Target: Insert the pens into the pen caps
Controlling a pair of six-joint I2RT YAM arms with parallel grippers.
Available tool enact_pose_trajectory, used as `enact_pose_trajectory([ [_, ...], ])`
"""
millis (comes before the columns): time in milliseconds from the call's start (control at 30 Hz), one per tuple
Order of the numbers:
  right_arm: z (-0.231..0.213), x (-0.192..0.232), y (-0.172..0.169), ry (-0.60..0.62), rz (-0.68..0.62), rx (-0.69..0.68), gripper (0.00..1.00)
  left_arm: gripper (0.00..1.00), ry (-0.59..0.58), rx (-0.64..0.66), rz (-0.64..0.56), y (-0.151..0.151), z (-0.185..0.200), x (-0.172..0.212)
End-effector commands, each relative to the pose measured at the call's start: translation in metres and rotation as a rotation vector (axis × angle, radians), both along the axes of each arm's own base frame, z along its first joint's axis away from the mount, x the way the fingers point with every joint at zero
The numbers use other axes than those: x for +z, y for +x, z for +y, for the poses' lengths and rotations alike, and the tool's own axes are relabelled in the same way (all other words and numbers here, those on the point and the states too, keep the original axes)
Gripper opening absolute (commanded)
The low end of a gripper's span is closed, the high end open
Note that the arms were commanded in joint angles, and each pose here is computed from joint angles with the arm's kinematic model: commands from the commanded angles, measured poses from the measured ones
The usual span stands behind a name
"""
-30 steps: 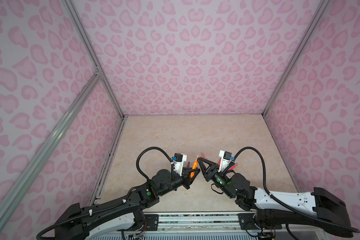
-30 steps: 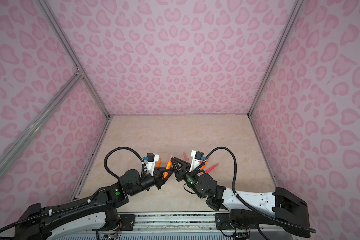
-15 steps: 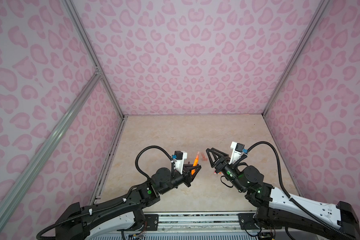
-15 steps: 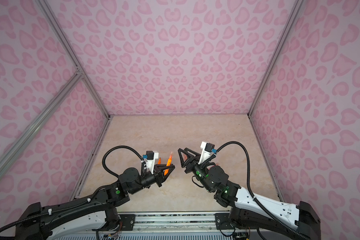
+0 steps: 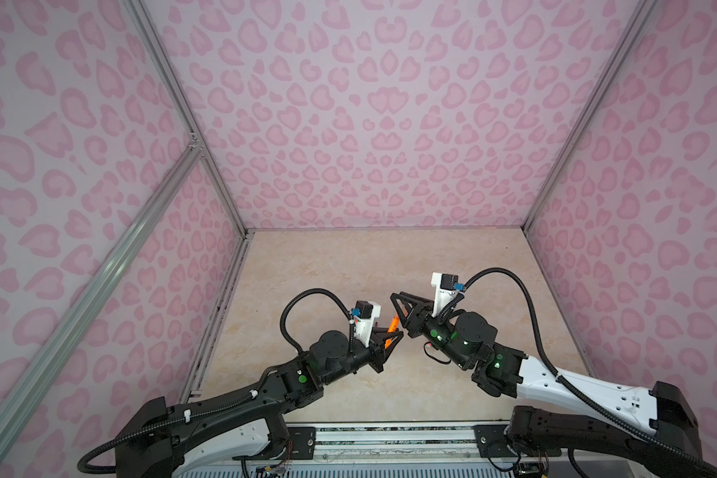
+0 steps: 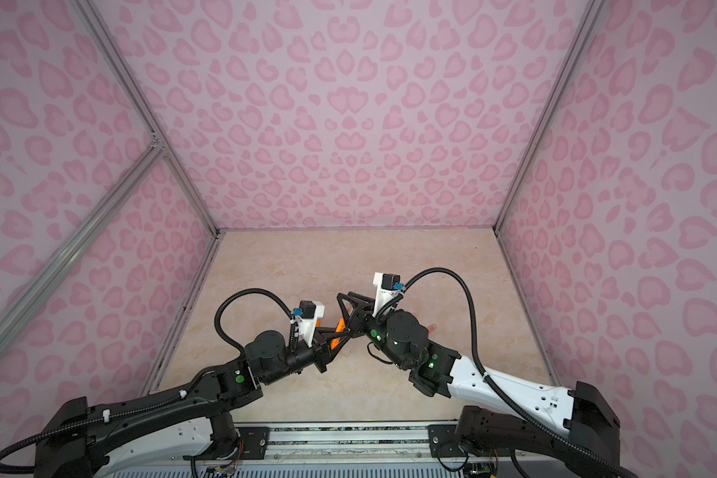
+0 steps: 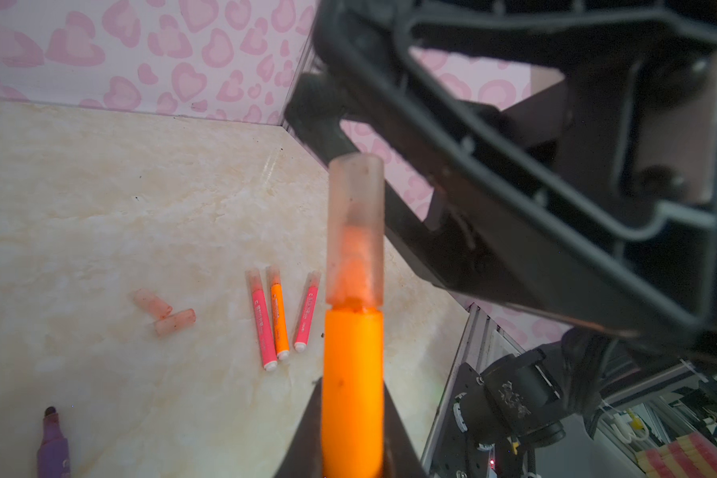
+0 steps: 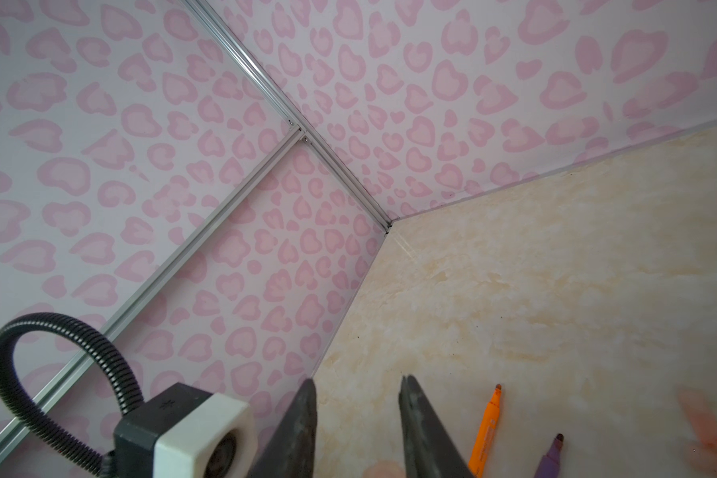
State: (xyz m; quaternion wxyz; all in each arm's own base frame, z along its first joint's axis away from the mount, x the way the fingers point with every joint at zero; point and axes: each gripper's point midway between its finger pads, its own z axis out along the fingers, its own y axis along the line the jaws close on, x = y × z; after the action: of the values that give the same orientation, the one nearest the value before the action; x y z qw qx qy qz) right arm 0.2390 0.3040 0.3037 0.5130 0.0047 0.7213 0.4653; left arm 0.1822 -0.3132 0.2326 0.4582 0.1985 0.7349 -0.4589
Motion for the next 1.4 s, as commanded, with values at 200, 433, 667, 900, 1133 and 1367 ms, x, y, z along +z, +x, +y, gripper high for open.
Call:
enact_pose_trajectory([
  [200, 0.011, -0.008, -0.003, -0.006, 0.019, 0.04, 0.16, 0.03, -0.001, -0.017, -0.025, -0.001, -0.003, 0.007],
  [433, 0.01, -0.014, -0.003, -0.012, 0.031, 0.04, 0.05, 0.03, 0.002, -0.004, -0.042, -0.001, 0.002, 0.012],
  [667, 0.012, -0.033, -0.013, -0.047, 0.068, 0.094, 0.0, 0.03, 0.019, 0.046, -0.09, 0.01, 0.007, 0.025],
  [900, 0.017, -0.049, -0.024, -0.012, 0.042, 0.161, 0.0, 0.03, -0.035, 0.034, -0.153, 0.018, 0.012, 0.059],
  [1133, 0.039, -0.062, -0.037, -0.022, 0.08, 0.201, 0.0, 0.04, -0.029, 0.108, -0.275, 0.031, 0.025, 0.093],
  [1367, 0.058, -0.072, -0.049, -0.027, 0.116, 0.202, 0.0, 0.04, 0.035, 0.258, -0.362, 0.057, 0.035, 0.118],
])
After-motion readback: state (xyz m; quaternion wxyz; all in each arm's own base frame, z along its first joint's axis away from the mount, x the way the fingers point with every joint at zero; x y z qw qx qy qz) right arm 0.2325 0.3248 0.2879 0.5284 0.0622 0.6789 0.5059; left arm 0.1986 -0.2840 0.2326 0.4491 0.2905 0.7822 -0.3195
